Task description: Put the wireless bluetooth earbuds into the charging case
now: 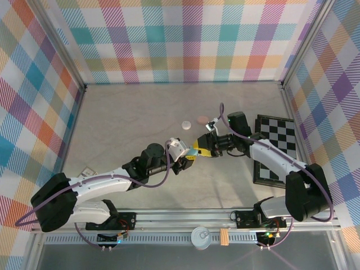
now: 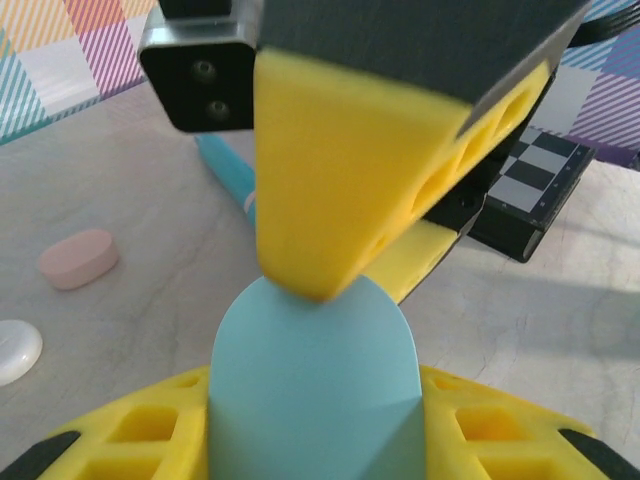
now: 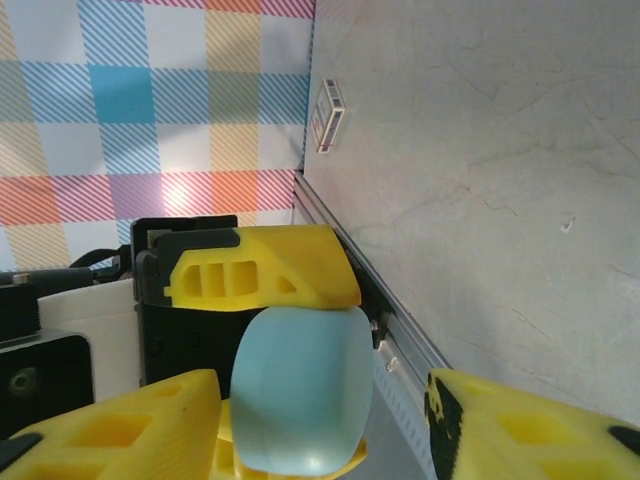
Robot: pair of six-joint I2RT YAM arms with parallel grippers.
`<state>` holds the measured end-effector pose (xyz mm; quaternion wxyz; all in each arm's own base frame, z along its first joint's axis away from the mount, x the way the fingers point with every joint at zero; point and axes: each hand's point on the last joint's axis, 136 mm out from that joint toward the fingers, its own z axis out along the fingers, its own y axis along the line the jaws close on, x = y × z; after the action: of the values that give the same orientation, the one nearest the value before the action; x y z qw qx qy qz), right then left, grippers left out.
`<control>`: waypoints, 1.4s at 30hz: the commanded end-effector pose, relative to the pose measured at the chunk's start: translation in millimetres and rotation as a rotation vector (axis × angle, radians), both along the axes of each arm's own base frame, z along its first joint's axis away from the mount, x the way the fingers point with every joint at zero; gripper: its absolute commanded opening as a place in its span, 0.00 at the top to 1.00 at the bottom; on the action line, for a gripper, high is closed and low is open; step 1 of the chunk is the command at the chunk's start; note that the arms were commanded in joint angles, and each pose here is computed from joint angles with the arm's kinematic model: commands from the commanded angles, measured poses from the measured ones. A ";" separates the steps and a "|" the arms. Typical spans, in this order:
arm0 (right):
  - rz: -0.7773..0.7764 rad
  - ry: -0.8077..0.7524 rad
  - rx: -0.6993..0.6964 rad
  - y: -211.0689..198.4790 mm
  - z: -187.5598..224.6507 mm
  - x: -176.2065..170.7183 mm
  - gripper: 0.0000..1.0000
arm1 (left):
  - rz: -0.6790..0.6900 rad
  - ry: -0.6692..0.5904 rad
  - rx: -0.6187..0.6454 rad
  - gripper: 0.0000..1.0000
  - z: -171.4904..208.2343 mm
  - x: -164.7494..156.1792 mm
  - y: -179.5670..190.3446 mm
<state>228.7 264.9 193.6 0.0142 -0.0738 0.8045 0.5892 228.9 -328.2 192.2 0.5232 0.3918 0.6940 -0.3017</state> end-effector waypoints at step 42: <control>-0.127 -0.038 0.204 -13.2 81.3 43.0 0.90 | 0.088 -0.163 -0.486 0.00 101.5 55.2 40.1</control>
<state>269.1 252.3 241.1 0.0580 -0.0206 0.7767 0.6269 283.8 -299.0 248.9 0.6165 0.2852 0.6445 -0.3511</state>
